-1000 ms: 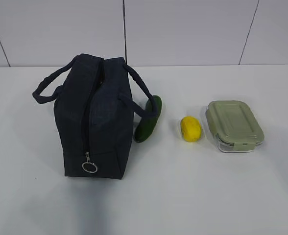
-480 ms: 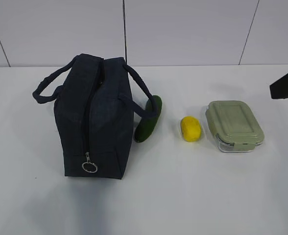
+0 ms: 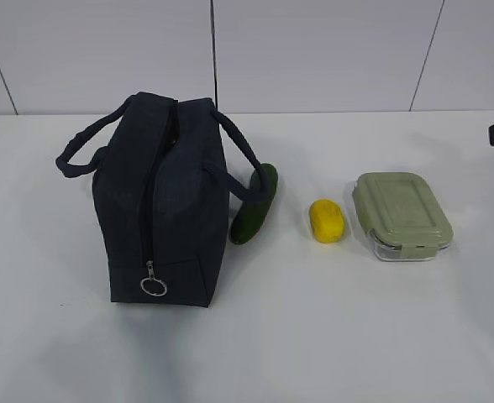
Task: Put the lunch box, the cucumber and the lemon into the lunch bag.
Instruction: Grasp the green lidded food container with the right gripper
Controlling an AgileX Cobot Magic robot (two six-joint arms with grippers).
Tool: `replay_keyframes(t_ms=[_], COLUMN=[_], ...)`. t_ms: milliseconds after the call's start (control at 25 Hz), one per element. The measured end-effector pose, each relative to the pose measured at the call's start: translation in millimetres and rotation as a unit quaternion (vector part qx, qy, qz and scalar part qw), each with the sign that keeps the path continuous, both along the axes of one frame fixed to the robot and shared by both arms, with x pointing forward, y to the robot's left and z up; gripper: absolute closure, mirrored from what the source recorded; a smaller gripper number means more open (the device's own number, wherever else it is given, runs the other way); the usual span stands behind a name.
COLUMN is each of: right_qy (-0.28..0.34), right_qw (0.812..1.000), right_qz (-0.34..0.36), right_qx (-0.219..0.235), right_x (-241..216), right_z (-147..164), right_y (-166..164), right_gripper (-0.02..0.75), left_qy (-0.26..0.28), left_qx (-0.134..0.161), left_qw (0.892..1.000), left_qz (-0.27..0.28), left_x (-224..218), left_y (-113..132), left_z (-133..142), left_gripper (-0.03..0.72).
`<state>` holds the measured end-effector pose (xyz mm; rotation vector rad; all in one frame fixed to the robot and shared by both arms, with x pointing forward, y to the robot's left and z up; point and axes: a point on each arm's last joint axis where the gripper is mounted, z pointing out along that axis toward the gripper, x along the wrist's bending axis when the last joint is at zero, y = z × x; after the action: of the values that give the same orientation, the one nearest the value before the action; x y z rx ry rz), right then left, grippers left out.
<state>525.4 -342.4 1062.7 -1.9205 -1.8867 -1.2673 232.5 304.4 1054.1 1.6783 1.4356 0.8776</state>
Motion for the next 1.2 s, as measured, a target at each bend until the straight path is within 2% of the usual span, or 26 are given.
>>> replay_keyframes(t_ms=[200,480,640,800,880,1000,1200], right_qy=[0.018,0.057,0.06,0.045,0.041,0.033,0.049], right_qw=[1.0,0.996,0.997,0.998,0.998,0.998,0.997], right_qz=[-0.001,-0.018,0.01,0.03,0.034,0.039,0.033], right_qx=[0.017,0.06,0.042,0.026,0.024,0.029,0.055], right_x=[43.0,90.6,94.7,94.4,94.6,96.5,101.8], right_z=[-24.2,-79.7,-102.4,-103.8,-104.3,-108.7,-133.9], right_y=[-19.5,-44.0,-47.4,-47.9,-47.9,-47.8,-48.3], right_gripper=[0.266,0.267,0.267,0.267,0.248,0.17,0.104], left_qy=[0.0,0.0,0.0,0.0,0.0,0.0,0.0], left_qx=[0.0,0.0,0.0,0.0,0.0,0.0,0.0], left_qw=[1.0,1.0,1.0,1.0,1.0,1.0,1.0], left_qz=[0.0,0.0,0.0,0.0,0.0,0.0,0.0], left_x=[0.0,0.0,0.0,0.0,0.0,0.0,0.0], left_y=[0.0,0.0,0.0,0.0,0.0,0.0,0.0], left_z=[0.0,0.0,0.0,0.0,0.0,0.0,0.0], left_gripper=[0.461,0.461,0.461,0.461,0.461,0.461,0.461])
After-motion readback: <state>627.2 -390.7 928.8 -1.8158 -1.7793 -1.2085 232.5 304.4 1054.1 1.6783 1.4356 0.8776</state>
